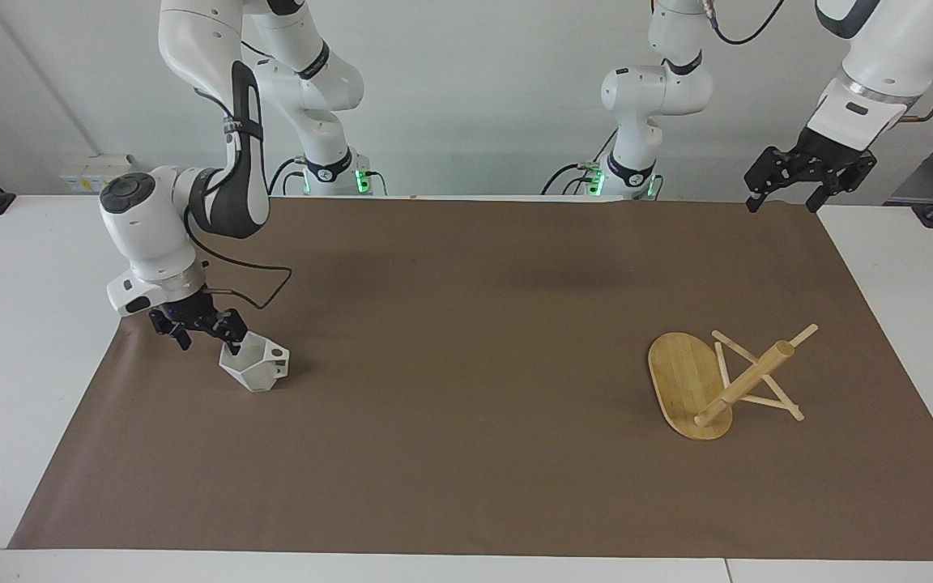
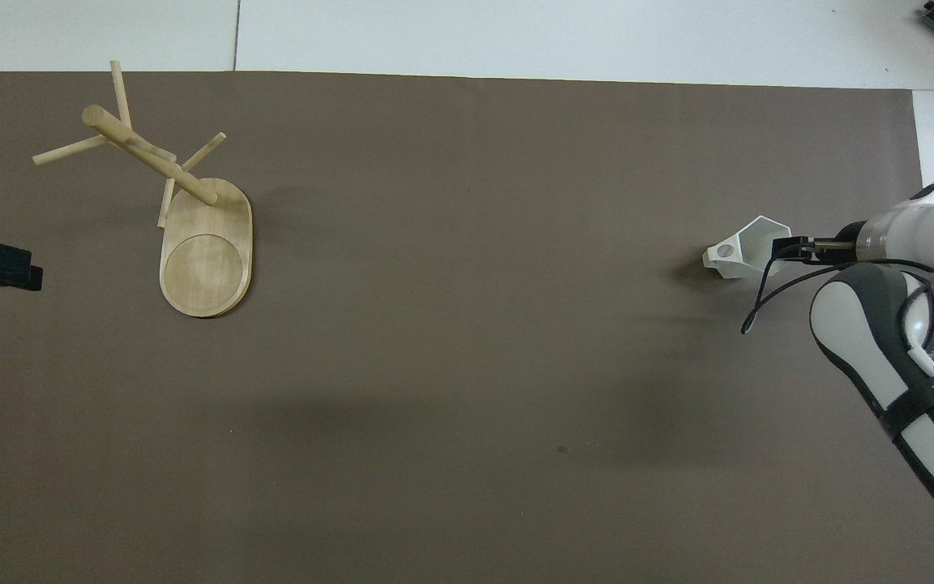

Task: Hang cup on rack
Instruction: 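Move the right gripper toward the white cup's handle, then close the right gripper on the white cup and lift it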

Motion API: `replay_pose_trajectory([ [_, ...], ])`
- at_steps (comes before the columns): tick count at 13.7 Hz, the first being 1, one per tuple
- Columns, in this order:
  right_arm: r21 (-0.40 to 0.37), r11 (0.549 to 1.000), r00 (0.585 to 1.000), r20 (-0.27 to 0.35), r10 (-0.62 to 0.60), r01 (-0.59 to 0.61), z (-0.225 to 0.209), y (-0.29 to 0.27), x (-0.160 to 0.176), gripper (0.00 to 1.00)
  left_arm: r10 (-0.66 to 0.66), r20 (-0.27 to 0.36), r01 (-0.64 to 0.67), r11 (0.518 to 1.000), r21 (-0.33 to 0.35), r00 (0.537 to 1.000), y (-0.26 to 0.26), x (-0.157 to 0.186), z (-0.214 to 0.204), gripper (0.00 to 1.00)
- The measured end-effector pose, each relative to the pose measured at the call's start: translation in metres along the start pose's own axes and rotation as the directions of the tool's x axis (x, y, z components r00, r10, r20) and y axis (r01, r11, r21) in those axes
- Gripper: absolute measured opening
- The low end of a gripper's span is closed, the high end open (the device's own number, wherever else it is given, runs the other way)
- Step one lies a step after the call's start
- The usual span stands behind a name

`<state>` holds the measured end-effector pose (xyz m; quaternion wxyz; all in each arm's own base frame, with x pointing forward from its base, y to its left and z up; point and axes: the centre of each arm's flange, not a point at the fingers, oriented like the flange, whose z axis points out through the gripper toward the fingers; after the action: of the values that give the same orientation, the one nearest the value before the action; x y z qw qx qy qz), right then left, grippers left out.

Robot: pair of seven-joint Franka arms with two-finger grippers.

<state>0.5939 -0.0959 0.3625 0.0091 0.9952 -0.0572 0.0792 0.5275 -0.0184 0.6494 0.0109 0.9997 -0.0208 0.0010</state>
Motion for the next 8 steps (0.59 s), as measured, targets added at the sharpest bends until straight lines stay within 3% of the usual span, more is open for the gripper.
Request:
replay_pose_trajectory([
  [2, 0.001, 1.000, 1.000, 0.013, -0.002, 0.002, 0.0015, -0.0015, -0.0016, 1.00, 0.000, 0.000, 0.000, 1.000, 0.000, 1.000, 0.0000, 0.0000, 0.0000, 1.00],
  [6, 0.003, 1.000, 1.000, 0.021, -0.005, 0.005, 0.0028, -0.0031, -0.0029, 0.89, 0.000, 0.000, 0.000, 1.000, 0.000, 1.000, 0.0000, 0.0000, 0.0000, 1.00],
  [7, 0.003, 1.000, 1.000, 0.023, -0.005, 0.005, 0.0031, -0.0034, -0.0031, 0.76, 0.000, 0.000, 0.000, 1.000, 0.000, 1.000, 0.0000, 0.0000, 0.0000, 1.00],
  [8, 0.003, 1.000, 1.000, 0.028, -0.006, 0.006, 0.0035, -0.0039, -0.0036, 0.69, 0.000, 0.000, 0.000, 1.000, 0.000, 1.000, 0.0000, 0.0000, 0.0000, 1.00],
])
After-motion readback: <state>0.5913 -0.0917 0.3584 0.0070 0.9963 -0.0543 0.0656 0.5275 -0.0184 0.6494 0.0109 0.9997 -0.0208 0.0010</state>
